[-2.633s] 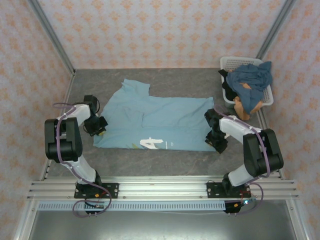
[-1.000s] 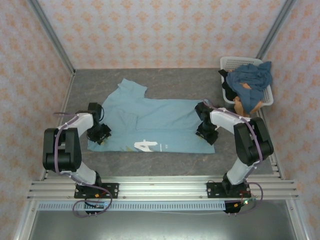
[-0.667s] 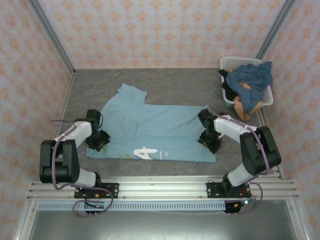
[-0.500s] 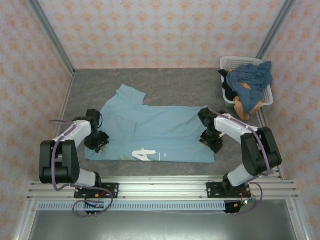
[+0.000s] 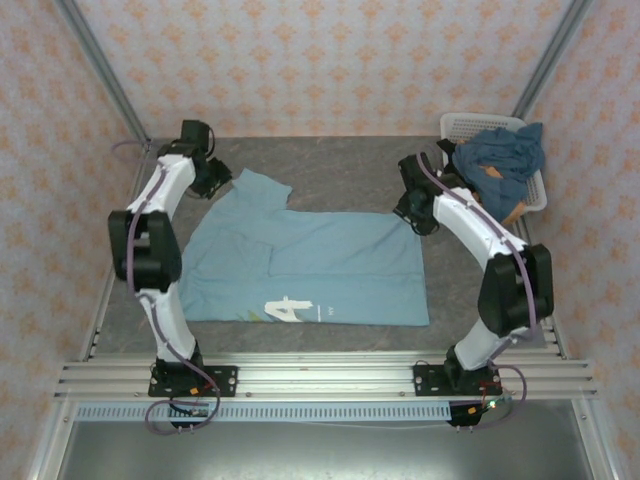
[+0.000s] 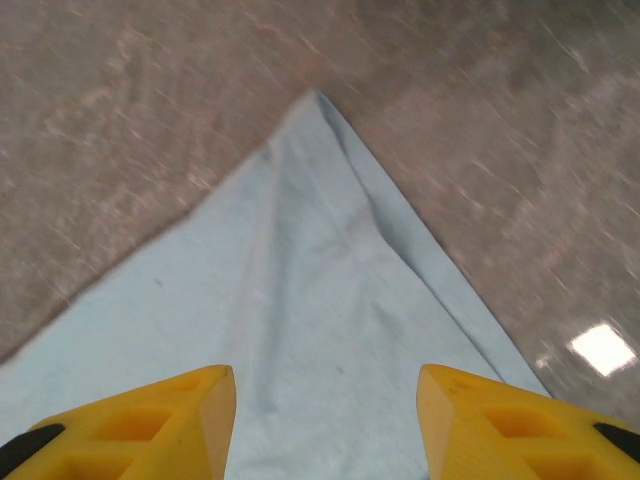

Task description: Fold and stack the t-shirts

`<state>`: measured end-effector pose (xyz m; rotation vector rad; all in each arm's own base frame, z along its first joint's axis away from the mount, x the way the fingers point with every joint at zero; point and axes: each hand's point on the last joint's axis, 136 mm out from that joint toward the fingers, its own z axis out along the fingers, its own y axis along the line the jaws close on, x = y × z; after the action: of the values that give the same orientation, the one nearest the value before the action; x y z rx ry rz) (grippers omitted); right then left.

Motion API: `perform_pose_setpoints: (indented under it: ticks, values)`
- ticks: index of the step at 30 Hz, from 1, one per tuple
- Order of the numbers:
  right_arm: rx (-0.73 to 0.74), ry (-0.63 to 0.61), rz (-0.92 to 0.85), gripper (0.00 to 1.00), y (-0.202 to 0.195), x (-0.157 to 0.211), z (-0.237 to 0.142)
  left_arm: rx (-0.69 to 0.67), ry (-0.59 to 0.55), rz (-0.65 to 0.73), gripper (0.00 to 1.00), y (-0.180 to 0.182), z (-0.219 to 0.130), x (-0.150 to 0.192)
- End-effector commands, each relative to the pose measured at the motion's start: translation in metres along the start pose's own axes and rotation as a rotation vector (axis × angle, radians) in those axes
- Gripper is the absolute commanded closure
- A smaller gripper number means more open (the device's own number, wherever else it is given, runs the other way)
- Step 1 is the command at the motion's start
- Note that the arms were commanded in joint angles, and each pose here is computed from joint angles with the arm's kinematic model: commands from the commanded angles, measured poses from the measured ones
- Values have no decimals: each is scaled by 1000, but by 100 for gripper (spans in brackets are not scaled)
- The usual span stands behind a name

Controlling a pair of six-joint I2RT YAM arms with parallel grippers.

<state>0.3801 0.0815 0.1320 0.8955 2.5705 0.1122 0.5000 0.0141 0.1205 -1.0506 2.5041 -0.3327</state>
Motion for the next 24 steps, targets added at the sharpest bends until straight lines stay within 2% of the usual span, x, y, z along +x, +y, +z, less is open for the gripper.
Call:
perform_pose_setpoints:
  ticks: [1,6,15,19,24]
  values:
    - [-3,-23,-57,49,10,-20,8,94,19,34,60,-35,32,-21]
    - [18,2,-74,49,12,-25,22,117,-18,151,60,-69,72,-49]
    - [26,25,-63,48,8,-21,24,74,-18,177,56,-67,127,-47]
    - [24,34,-54,48,7,-18,24,-9,-6,191,56,-53,140,-38]
    - [23,47,-34,48,6,-14,27,-167,6,281,58,-36,148,-20]
